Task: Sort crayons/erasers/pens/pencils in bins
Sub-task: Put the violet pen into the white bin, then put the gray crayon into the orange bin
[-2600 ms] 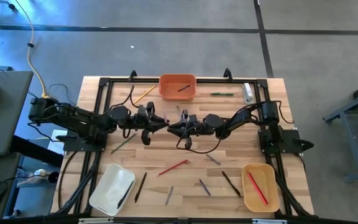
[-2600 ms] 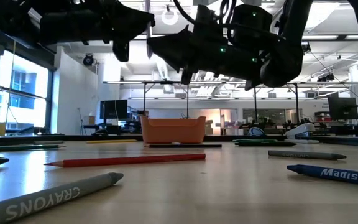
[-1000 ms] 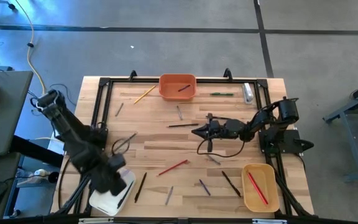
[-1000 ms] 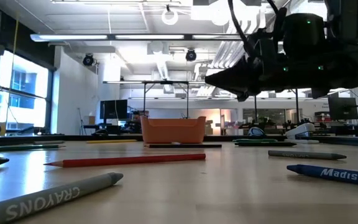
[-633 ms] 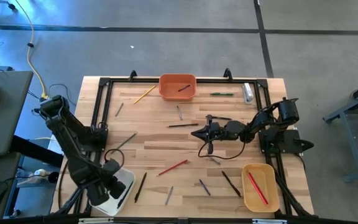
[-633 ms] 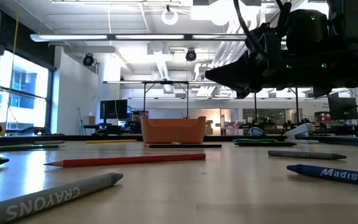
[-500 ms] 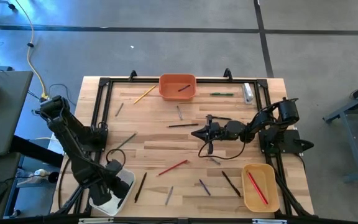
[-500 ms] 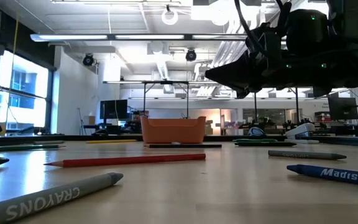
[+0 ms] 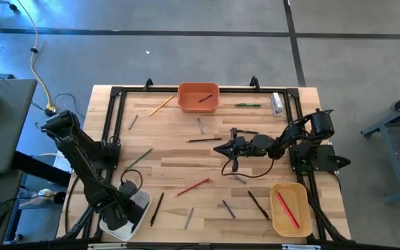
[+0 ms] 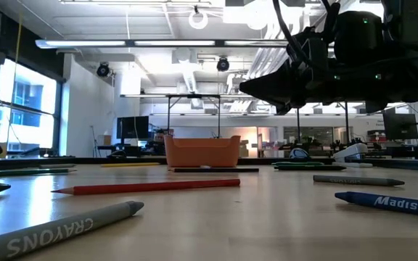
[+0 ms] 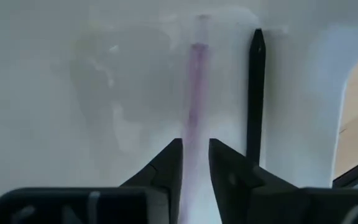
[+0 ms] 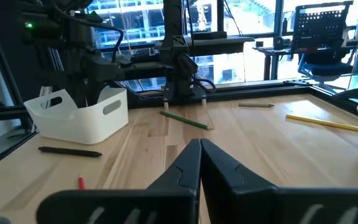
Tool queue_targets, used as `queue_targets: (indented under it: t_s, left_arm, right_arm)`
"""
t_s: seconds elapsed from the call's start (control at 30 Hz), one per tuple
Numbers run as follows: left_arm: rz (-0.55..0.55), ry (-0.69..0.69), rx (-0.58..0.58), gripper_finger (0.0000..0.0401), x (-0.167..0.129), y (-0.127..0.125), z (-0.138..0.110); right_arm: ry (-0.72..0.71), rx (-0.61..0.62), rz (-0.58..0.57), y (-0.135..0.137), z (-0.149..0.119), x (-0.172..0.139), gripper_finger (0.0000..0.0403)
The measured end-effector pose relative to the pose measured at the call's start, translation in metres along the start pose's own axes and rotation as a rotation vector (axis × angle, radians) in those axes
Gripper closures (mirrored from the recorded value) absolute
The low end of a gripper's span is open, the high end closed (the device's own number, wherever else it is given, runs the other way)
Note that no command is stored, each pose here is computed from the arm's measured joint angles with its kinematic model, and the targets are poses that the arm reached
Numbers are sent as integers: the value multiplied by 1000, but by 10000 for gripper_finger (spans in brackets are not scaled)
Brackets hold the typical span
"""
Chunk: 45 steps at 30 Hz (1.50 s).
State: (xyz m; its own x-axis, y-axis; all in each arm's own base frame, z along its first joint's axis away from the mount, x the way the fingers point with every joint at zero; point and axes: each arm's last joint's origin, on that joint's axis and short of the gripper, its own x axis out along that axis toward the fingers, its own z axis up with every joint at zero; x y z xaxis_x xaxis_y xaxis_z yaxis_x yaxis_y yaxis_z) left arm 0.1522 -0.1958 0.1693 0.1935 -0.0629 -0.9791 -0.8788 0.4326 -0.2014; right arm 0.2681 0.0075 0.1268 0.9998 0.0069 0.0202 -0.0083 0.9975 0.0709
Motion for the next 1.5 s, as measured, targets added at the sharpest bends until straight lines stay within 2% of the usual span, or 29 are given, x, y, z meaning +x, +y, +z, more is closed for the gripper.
queue_targets:
  t_s: [0.17, 0.3, 0.4, 0.53, 0.7, 0.83, 0.97, 1.07, 1.27, 1.5]
  left_arm:
    - [18, 14, 67, 310, -6, 4, 2]
    - [-16, 64, 126, 301, -21, 6, 3]
    - [-81, 87, 256, 305, -43, 4, 4]
    - [-130, 53, 383, 331, -70, 11, 19]
    - [-283, -170, 503, 387, -99, 17, 46]
    - [-388, -358, 647, 396, -112, 14, 67]
    - [-551, -529, 803, 400, -105, 3, 94]
    - [-643, -619, 887, 401, -88, 0, 118]
    - [-736, -828, 918, 401, -53, 12, 161]
    - [-746, -1143, 805, 401, -31, 48, 198]
  right_arm:
    - [0, 0, 0, 0, 0, 0, 403]
    - [1, 0, 0, 0, 0, 0, 403]
    - [1, 0, 1, 0, 0, 0, 403]
    - [2, 0, 4, 1, 0, 0, 403]
    - [5, 3, 41, 11, -1, 0, 403]
    - [20, 1, 80, 21, -3, -1, 403]
    - [14, 2, 79, 24, -3, -2, 403]
    - [13, 2, 49, 23, -3, -2, 403]
    - [19, 37, 59, 23, -3, -2, 403]
    - [31, 137, 45, 20, -4, -1, 403]
